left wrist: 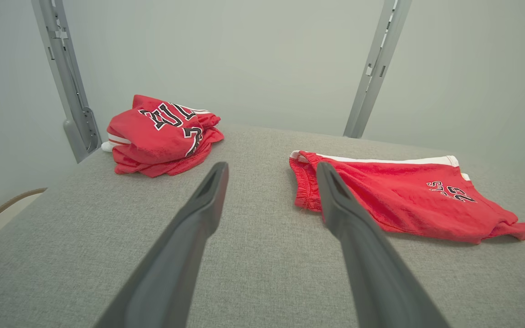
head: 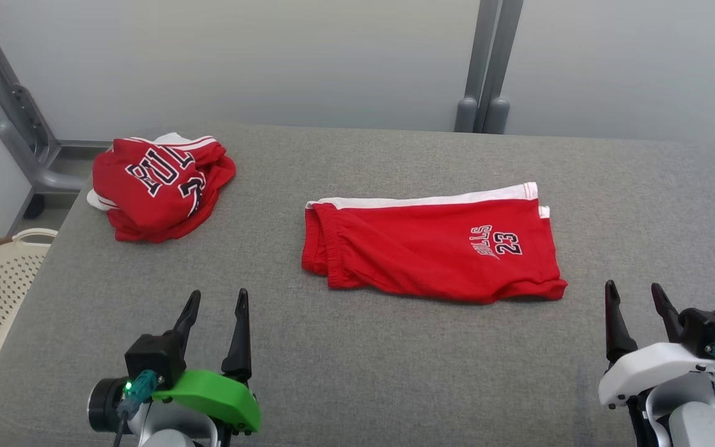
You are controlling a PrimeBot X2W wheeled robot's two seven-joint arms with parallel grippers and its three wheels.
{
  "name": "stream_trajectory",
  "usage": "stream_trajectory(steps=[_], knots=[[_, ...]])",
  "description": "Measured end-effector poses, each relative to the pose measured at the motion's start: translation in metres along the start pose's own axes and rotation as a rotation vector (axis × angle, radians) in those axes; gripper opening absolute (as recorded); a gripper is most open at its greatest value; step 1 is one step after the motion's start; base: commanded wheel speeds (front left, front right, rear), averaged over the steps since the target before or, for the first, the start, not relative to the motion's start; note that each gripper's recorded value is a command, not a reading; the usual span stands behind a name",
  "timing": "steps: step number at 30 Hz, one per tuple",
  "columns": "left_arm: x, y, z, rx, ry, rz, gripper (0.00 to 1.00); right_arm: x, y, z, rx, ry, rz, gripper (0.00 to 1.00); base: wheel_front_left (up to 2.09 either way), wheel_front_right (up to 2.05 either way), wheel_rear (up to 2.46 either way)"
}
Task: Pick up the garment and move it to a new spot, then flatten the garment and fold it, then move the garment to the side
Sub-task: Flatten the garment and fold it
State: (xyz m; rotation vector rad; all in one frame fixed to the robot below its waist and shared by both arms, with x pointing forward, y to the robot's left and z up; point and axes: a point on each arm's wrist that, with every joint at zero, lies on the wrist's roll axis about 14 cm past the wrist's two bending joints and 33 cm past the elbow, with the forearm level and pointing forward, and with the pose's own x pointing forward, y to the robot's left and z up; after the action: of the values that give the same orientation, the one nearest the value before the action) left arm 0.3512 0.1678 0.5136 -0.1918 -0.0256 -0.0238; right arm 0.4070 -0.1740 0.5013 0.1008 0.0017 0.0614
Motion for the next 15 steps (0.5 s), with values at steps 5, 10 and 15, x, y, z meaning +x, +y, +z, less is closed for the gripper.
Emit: stream_trajectory(steps=[5,10,15], knots=[[-0.003,0.002,-0.007,0.007,0.007,0.004,1.00,-0.016,0.004,-0.002,0.015,-0.010,0.016,1.00,0.00,0.00,0.00],[-0.003,0.006,-0.008,0.017,0.004,0.014,1.00,-0.022,0.012,-0.001,0.031,-0.020,0.041,1.00,0.00,0.00,0.00],[-0.004,0.008,-0.008,0.024,0.001,0.016,1.00,-0.024,0.015,-0.002,0.033,-0.015,0.049,1.00,0.00,0.00,0.00]])
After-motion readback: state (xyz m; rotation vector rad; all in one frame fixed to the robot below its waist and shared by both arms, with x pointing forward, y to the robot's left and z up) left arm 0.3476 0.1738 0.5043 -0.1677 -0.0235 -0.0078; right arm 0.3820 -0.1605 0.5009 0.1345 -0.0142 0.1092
